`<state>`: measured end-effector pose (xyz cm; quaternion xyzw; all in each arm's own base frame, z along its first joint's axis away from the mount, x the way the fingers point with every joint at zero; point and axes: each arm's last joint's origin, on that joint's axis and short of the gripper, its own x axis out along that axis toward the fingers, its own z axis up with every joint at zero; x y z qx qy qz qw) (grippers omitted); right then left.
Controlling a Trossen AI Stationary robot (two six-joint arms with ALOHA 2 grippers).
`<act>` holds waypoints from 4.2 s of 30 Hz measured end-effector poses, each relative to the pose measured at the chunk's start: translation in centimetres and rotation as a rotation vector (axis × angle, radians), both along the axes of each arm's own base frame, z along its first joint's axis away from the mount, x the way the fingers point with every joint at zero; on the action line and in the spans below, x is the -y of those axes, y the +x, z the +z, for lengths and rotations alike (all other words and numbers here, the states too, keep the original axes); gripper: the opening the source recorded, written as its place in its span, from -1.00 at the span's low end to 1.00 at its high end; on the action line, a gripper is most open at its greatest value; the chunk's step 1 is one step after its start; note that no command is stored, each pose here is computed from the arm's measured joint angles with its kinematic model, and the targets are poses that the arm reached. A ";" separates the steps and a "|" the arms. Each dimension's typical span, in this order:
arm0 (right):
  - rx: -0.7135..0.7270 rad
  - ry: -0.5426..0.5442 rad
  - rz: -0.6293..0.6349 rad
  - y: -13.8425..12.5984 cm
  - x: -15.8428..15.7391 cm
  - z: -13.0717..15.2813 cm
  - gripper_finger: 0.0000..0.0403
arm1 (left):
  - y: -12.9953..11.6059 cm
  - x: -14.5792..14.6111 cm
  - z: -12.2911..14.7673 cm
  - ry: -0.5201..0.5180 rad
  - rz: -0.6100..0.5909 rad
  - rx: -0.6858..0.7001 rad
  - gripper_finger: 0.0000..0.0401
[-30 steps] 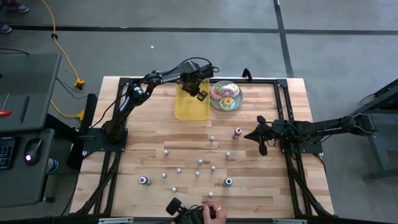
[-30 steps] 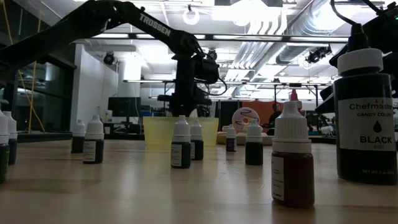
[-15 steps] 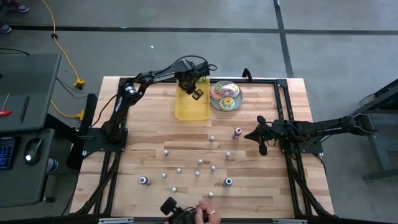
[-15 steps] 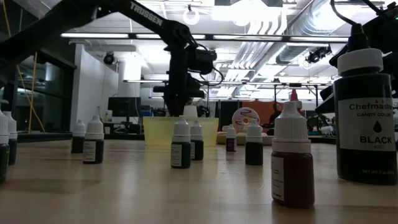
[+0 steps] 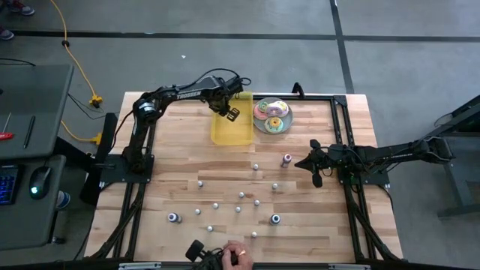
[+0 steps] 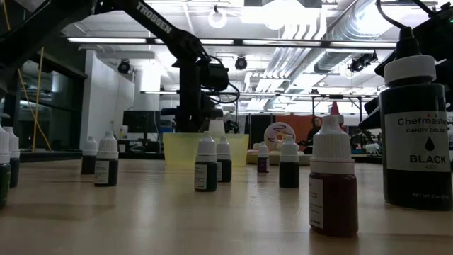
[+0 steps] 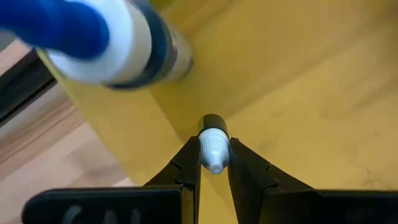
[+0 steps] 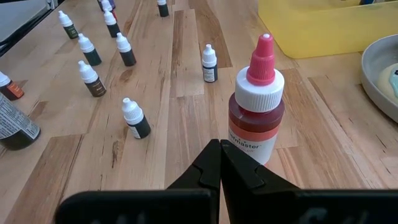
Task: Pick & Place food coloring
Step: Put the small green food coloring bottle into the bin, then put the small black food coloring bottle into the bin
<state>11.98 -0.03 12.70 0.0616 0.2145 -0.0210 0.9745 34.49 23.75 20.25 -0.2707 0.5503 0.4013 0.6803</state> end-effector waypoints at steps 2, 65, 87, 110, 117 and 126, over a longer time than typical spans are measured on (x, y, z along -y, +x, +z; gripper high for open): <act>0.001 0.000 0.000 0.0 0.0 0.0 -1.00 | -0.1 -0.2 0.0 -0.001 0.018 0.004 -0.75; 0.001 0.000 0.000 0.0 0.0 0.0 -1.00 | -3.3 2.1 10.0 0.267 -0.109 0.123 -0.36; 0.001 0.000 0.000 0.0 0.0 0.0 -1.00 | -15.3 17.2 20.8 0.023 -0.831 0.121 -0.36; 0.001 0.000 0.000 0.0 0.0 0.0 -1.00 | -14.5 25.1 7.2 -0.191 -0.608 0.123 -0.36; 0.001 0.000 0.000 0.0 0.0 0.0 -1.00 | -14.8 26.1 4.1 -0.228 -0.498 0.121 -0.36; 0.001 0.000 0.000 0.0 0.0 0.0 -1.00 | -13.7 26.5 1.8 -0.220 -0.229 0.132 -0.36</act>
